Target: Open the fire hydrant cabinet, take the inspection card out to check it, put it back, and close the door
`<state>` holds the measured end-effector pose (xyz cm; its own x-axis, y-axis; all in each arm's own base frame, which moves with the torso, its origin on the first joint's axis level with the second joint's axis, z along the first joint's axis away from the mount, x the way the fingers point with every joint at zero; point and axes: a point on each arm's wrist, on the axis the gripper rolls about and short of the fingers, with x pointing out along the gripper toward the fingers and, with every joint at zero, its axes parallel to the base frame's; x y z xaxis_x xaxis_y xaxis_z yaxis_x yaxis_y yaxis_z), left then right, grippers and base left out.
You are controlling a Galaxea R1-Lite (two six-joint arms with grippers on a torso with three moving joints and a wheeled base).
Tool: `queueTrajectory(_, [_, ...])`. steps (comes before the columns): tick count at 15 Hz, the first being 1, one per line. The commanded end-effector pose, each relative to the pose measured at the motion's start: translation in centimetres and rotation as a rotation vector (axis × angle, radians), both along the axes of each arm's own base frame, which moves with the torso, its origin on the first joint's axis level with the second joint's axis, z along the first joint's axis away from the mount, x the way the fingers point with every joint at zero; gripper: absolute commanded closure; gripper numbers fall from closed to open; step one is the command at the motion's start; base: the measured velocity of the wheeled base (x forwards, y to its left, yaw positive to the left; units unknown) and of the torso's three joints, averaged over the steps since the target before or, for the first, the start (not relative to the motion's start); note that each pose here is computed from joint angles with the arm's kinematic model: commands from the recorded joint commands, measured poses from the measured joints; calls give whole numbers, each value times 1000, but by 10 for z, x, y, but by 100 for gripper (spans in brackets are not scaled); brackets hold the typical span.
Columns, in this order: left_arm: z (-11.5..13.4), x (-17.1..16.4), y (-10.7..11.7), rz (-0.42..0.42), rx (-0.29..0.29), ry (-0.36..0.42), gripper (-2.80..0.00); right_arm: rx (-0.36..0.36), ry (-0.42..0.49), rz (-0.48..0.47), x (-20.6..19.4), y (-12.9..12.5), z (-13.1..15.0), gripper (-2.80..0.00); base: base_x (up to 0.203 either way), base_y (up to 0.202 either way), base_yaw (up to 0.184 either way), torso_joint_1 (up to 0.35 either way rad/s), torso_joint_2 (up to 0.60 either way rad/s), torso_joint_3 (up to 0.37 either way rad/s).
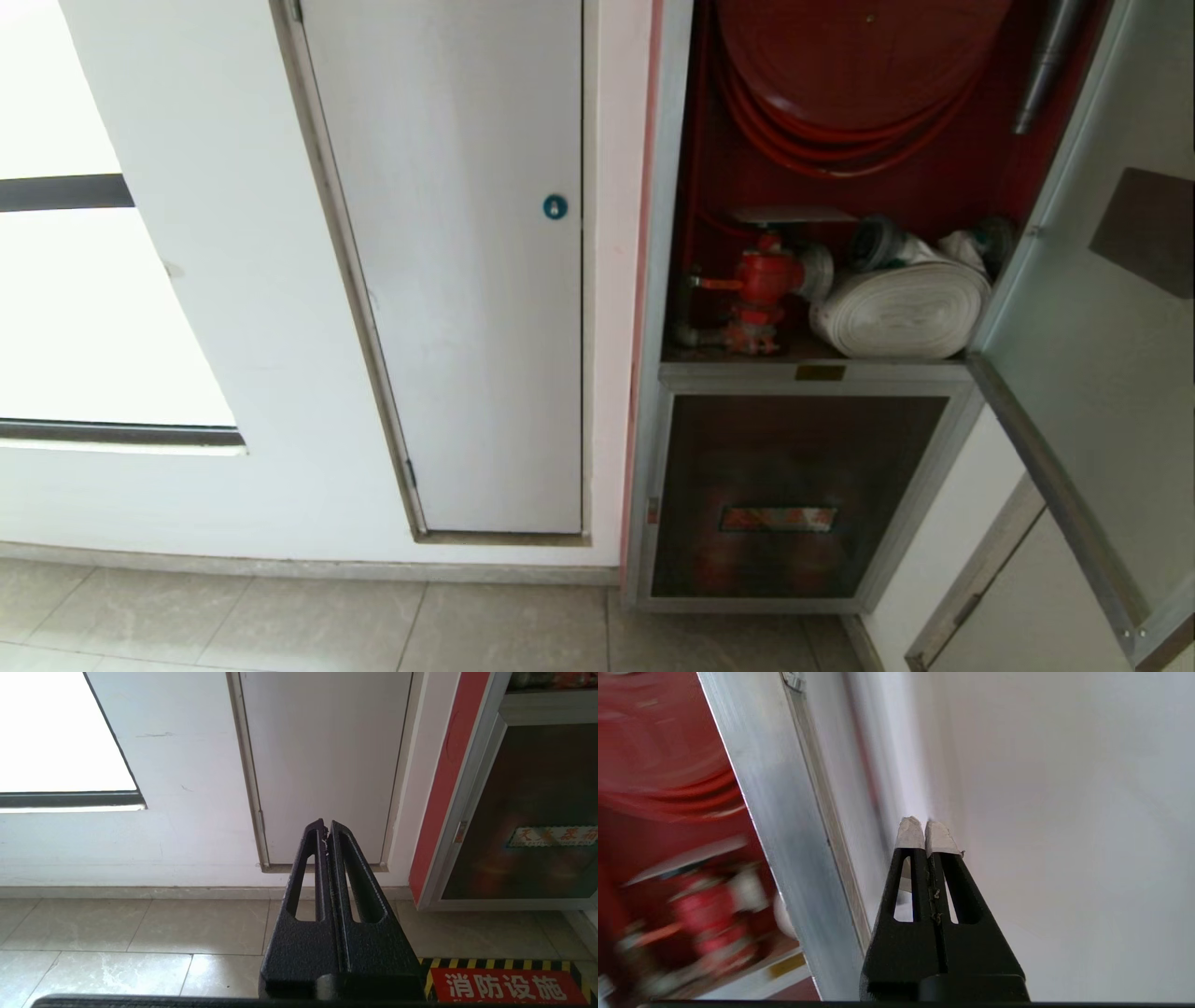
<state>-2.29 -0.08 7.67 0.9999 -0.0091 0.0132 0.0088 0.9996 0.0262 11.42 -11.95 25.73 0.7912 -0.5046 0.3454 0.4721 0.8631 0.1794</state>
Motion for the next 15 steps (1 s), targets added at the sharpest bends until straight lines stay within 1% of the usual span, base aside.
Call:
queueTrajectory(1, [-2,0,0,0,0,6,0,-8,-1,63,5,6,0,0,0,0,0,0,0,0])
queueTrajectory(7, [-2,1,0,0,0,6,0,-23,34,325,27,27,-2,0,0,0,0,0,0,0])
queueTrajectory(10, [-2,0,0,0,0,6,0,-25,36,411,34,39,-2,0,0,0,0,0,0,0])
queueTrajectory(12, [-2,1,0,0,0,7,0,-27,35,490,41,50,-2,0,0,0,0,0,0,0])
queueTrajectory(15, [-2,0,0,0,0,6,0,-12,55,575,68,55,-1,0,0,0,0,0,0,0])
